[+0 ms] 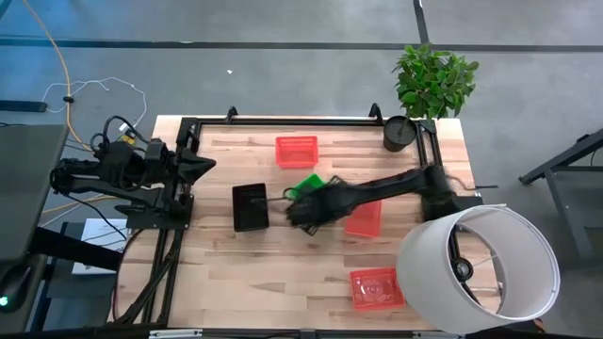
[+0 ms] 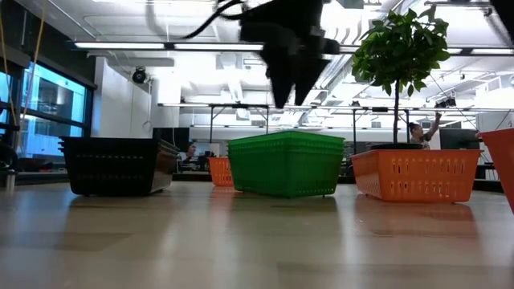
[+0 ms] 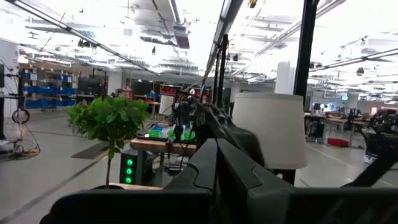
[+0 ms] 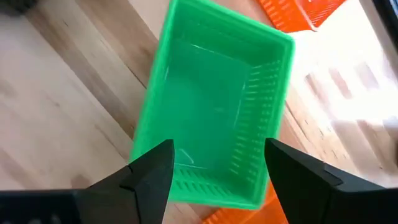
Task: Stack baskets by color
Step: Stack the top orange basket on the orange basket
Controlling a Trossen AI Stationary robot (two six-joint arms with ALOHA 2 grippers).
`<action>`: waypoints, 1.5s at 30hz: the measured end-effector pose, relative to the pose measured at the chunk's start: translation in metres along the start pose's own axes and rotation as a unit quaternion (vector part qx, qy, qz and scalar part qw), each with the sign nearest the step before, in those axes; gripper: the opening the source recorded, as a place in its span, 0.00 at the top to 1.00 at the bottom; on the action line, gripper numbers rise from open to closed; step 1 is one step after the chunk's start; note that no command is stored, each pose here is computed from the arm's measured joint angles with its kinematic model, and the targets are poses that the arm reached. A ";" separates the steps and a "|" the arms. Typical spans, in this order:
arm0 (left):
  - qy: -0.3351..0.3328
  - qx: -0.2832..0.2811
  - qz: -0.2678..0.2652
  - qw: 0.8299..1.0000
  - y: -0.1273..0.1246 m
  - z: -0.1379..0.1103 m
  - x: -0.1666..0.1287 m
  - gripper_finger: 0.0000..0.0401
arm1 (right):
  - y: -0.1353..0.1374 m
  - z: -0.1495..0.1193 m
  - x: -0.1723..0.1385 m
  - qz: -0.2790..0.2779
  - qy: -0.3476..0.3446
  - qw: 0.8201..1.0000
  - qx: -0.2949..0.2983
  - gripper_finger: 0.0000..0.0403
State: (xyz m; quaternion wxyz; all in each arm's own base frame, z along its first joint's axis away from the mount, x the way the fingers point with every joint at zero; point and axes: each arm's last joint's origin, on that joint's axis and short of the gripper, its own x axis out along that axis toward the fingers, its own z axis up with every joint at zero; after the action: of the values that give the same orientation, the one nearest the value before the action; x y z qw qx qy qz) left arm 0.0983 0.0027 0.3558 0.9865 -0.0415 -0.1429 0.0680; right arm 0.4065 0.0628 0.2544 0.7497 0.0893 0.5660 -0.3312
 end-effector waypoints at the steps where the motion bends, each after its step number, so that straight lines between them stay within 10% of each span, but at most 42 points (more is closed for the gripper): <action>1: -0.001 0.000 0.000 1.000 0.000 0.000 0.000 1.00 | -0.010 -0.005 -0.003 0.019 -0.013 1.000 0.010 0.41; 7: -0.008 -0.003 0.001 1.000 0.000 0.001 0.000 1.00 | -0.072 -0.039 -0.020 0.185 -0.151 0.967 0.091 0.41; 14: -0.003 -0.008 0.033 0.999 0.001 0.000 0.003 1.00 | -0.123 -0.081 -0.024 0.381 -0.332 0.850 0.145 0.41; 21: 0.025 -0.028 0.057 0.998 0.002 -0.009 0.010 1.00 | -0.147 -0.103 -0.023 0.410 -0.474 0.767 0.138 0.41; 35: 0.091 0.061 0.080 0.991 0.001 -0.027 0.027 0.91 | -0.151 -0.103 -0.031 0.356 -0.538 0.761 0.071 0.41; 45: 0.090 0.067 0.095 0.989 0.002 -0.027 0.027 0.67 | -0.152 -0.103 -0.031 0.355 -0.537 0.762 0.073 0.41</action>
State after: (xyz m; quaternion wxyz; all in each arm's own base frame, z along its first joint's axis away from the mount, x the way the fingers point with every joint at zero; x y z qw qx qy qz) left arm 0.1314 0.0073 0.3376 0.9850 0.0058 -0.0442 0.1669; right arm 0.2304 0.0114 0.2840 0.9860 0.1460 -0.0272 -0.0754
